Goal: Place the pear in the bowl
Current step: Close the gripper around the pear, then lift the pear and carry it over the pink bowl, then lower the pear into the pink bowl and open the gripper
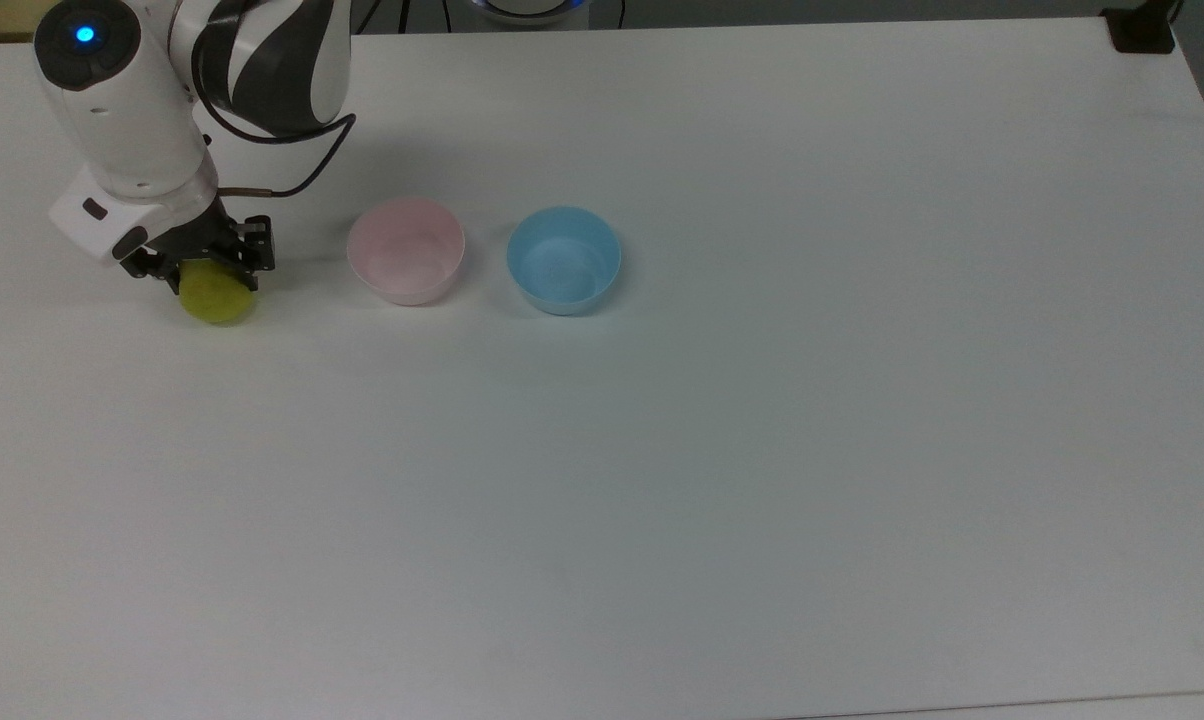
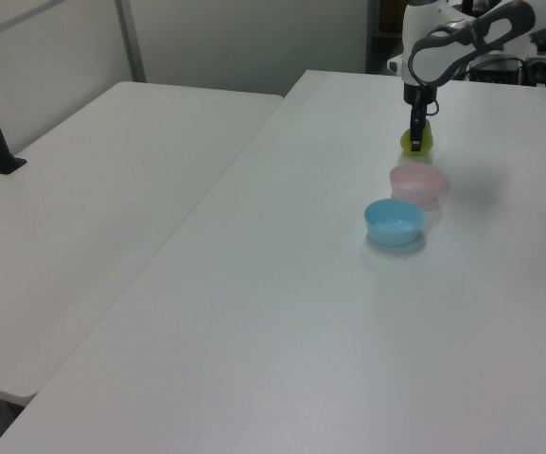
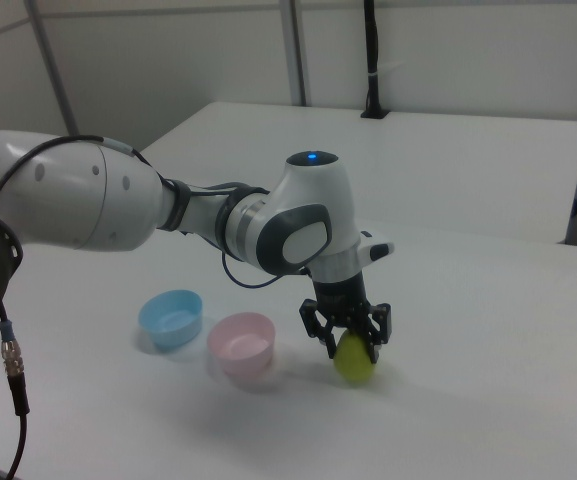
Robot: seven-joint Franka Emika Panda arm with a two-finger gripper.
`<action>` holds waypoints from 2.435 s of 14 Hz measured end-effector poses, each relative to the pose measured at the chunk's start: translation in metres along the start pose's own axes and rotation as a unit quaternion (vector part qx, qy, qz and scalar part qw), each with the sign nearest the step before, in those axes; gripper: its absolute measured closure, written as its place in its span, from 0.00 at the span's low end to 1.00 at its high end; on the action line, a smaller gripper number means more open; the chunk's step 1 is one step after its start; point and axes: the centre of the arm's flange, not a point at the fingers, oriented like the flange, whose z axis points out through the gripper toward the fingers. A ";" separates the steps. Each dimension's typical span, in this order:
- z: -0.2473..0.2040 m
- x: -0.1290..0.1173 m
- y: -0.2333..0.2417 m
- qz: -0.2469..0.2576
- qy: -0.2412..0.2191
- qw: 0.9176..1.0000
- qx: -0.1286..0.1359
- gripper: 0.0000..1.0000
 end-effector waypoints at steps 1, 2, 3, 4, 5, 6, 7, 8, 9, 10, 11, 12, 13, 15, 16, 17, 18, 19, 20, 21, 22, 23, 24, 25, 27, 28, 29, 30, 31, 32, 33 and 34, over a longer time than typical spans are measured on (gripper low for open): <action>-0.003 -0.001 0.000 0.000 0.000 1.000 0.000 0.29; -0.009 -0.002 0.001 0.001 -0.001 1.000 0.001 0.29; -0.016 -0.004 0.001 0.002 -0.003 1.000 0.003 0.29; -0.025 -0.007 0.001 0.004 -0.006 1.000 0.005 0.29; -0.039 -0.011 0.000 0.015 -0.007 1.000 0.007 0.29; -0.052 -0.012 -0.003 0.030 -0.006 0.999 0.008 0.29; -0.057 -0.011 -0.008 0.039 -0.010 0.999 0.009 0.29; -0.063 -0.010 -0.018 0.048 -0.018 0.999 0.006 0.29; -0.067 -0.008 -0.031 0.054 -0.025 0.998 0.002 0.29; -0.071 -0.006 -0.043 0.058 -0.028 0.998 0.001 0.29; -0.075 -0.006 -0.062 0.063 -0.029 0.998 0.000 0.29; -0.080 -0.008 -0.080 0.069 -0.029 0.997 0.002 0.29; -0.084 -0.010 -0.092 0.075 -0.029 0.997 0.003 0.29; -0.089 -0.013 -0.125 0.086 -0.031 0.996 0.005 0.29; -0.088 -0.014 -0.141 0.088 -0.034 0.996 0.006 0.29; -0.086 -0.013 -0.151 0.086 -0.037 0.996 0.006 0.29; -0.083 -0.012 -0.163 0.081 -0.041 0.996 0.007 0.29; -0.080 -0.010 -0.174 0.076 -0.044 0.996 0.007 0.29; -0.077 -0.009 -0.184 0.071 -0.047 0.996 0.007 0.29; -0.075 -0.006 -0.194 0.066 -0.046 0.997 0.006 0.29; -0.074 -0.004 -0.197 0.063 -0.042 0.997 0.006 0.29; -0.070 -0.001 -0.198 0.062 -0.037 0.997 0.005 0.29; -0.066 0.001 -0.198 0.061 -0.032 0.998 0.004 0.29; -0.064 0.002 -0.198 0.062 -0.030 0.998 0.004 0.29; -0.059 0.002 -0.196 0.061 -0.031 0.998 0.004 0.29; -0.057 0.003 -0.195 0.061 -0.033 0.998 0.004 0.29; -0.054 0.004 -0.195 0.060 -0.032 0.998 0.003 0.29; -0.050 0.005 -0.195 0.060 -0.030 0.998 0.003 0.29; -0.047 0.006 -0.196 0.059 -0.031 0.998 0.003 0.29; -0.042 0.008 -0.196 0.059 -0.029 0.998 0.002 0.29; -0.038 0.009 -0.196 0.059 -0.028 0.998 0.002 0.29; -0.035 0.010 -0.196 0.058 -0.028 0.998 0.002 0.29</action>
